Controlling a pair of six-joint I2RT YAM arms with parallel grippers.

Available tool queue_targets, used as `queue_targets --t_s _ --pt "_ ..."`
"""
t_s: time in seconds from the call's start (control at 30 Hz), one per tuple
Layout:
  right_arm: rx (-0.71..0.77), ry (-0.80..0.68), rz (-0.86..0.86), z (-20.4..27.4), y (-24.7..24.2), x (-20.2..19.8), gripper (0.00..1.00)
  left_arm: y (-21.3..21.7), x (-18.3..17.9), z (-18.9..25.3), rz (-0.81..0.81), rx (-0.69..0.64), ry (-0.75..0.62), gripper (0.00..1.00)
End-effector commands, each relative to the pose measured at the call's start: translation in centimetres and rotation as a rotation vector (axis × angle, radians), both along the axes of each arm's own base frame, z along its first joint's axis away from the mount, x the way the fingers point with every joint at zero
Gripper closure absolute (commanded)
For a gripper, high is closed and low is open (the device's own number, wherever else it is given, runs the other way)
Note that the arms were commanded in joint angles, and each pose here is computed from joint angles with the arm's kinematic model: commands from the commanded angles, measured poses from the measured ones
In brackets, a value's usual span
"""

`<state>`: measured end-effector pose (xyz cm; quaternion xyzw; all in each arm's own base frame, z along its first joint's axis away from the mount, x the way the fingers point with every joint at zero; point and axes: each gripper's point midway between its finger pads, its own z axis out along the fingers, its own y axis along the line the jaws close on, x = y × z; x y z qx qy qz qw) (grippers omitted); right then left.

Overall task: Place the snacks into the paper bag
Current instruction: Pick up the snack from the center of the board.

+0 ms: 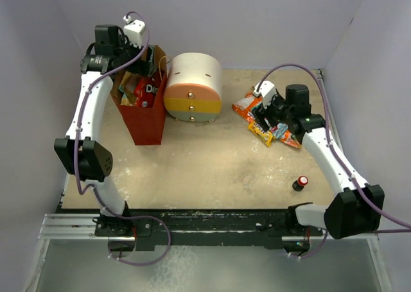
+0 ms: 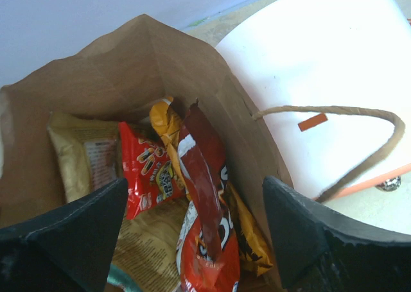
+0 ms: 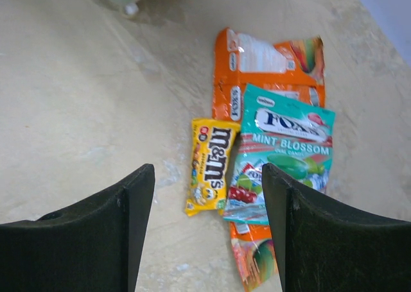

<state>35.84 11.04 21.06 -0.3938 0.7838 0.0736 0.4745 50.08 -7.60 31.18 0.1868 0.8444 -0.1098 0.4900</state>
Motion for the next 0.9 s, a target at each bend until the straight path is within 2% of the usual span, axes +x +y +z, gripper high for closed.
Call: queue_targets --t_s 0.0,0.2,0.33,0.7,0.8,0.87 --pt "-0.134 0.057 -0.176 -2.7 -3.7 1.0 0.30 1.3 -1.6 4.3 0.026 0.050 -0.138 0.08" --pt "-0.235 0.183 -0.187 -7.1 -4.9 0.9 0.30 0.2 -5.0 5.5 -0.043 0.015 -0.185 0.06" --pt "-0.280 0.243 -0.153 -9.6 -5.0 0.9 0.29 -0.1 -5.8 5.1 -0.059 0.007 -0.185 0.09" --pt "-0.307 0.349 -0.117 -13.2 -4.7 1.4 0.31 0.3 -1.5 1.9 -0.033 0.035 -0.147 0.30" --pt "-0.315 0.361 -0.122 -14.0 -4.8 1.6 0.31 0.2 0.0 1.5 -0.028 0.023 -0.146 0.40" --pt "-0.323 0.366 -0.127 -14.4 -4.9 1.7 0.31 0.0 1.2 0.4 -0.027 0.011 -0.123 0.52"
